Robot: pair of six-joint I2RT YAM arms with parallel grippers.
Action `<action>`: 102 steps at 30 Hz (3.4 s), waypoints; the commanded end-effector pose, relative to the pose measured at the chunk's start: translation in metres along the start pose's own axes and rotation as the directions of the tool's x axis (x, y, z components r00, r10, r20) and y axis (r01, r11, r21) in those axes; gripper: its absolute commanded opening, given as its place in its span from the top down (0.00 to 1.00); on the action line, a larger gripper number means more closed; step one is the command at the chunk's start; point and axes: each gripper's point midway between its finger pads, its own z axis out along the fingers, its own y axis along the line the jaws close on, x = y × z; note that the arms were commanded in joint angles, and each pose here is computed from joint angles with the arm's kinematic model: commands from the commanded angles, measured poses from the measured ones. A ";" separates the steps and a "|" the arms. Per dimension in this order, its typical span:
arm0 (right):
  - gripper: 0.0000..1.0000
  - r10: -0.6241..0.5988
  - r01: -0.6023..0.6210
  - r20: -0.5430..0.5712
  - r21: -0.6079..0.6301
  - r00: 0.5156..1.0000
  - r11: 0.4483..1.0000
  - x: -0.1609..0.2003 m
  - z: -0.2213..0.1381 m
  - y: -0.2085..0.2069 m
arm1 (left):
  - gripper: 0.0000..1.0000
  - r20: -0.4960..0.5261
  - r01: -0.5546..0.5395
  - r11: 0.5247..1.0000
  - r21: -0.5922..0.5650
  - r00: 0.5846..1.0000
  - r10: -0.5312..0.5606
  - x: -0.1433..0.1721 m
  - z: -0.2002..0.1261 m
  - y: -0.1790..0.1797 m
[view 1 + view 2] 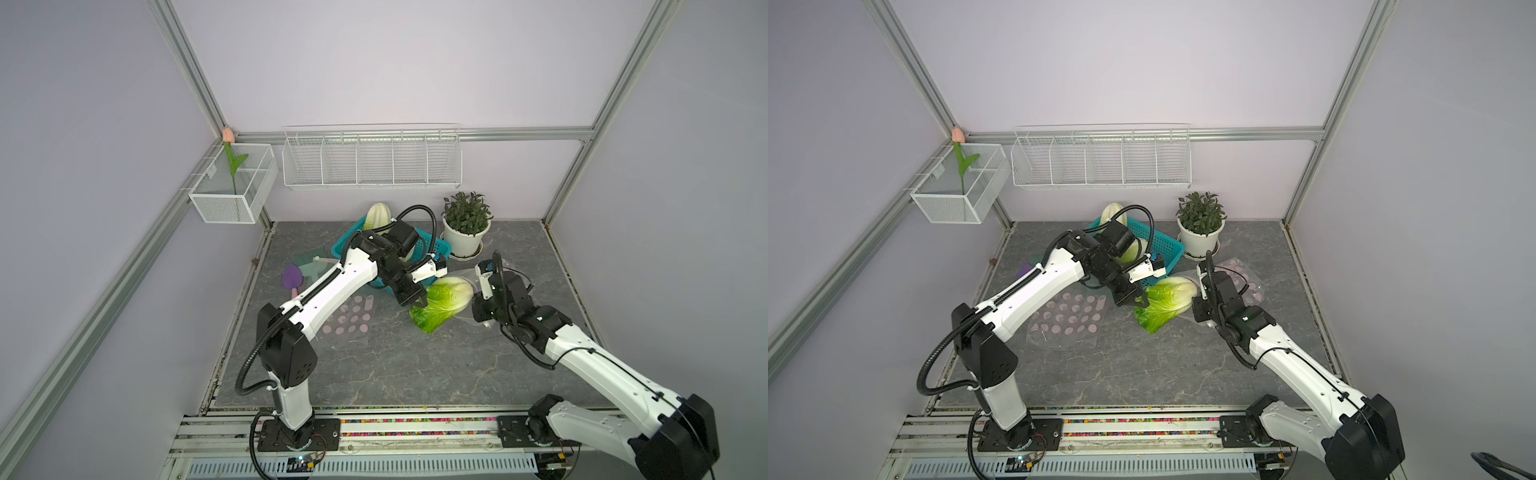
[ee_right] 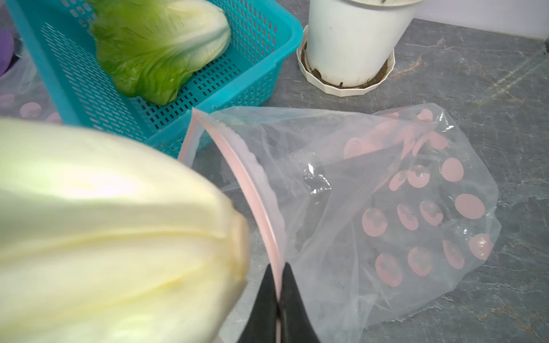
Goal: Put the chinese cabbages into a zipper bag and zip it
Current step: Place the Chinese cabbage in the zipper food storage bag, then adjust the zipper food storage bag at the center of the board.
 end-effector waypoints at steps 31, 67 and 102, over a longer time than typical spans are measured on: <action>0.93 0.272 -0.157 0.057 -0.695 0.961 0.702 -0.048 -0.039 0.108 | 1.00 0.149 -0.193 0.979 0.072 0.972 0.180 -0.053 -0.027 -0.026; 0.93 0.722 -0.490 0.167 -0.631 0.672 0.602 -0.063 -0.010 0.050 | 0.43 0.409 0.745 0.629 0.223 0.514 -0.754 0.007 -0.005 0.094; 0.93 0.481 -0.426 0.229 -0.251 0.846 0.869 -0.076 -0.114 -0.009 | 1.00 0.466 0.385 0.868 0.315 0.734 -0.494 -0.166 -0.059 -0.013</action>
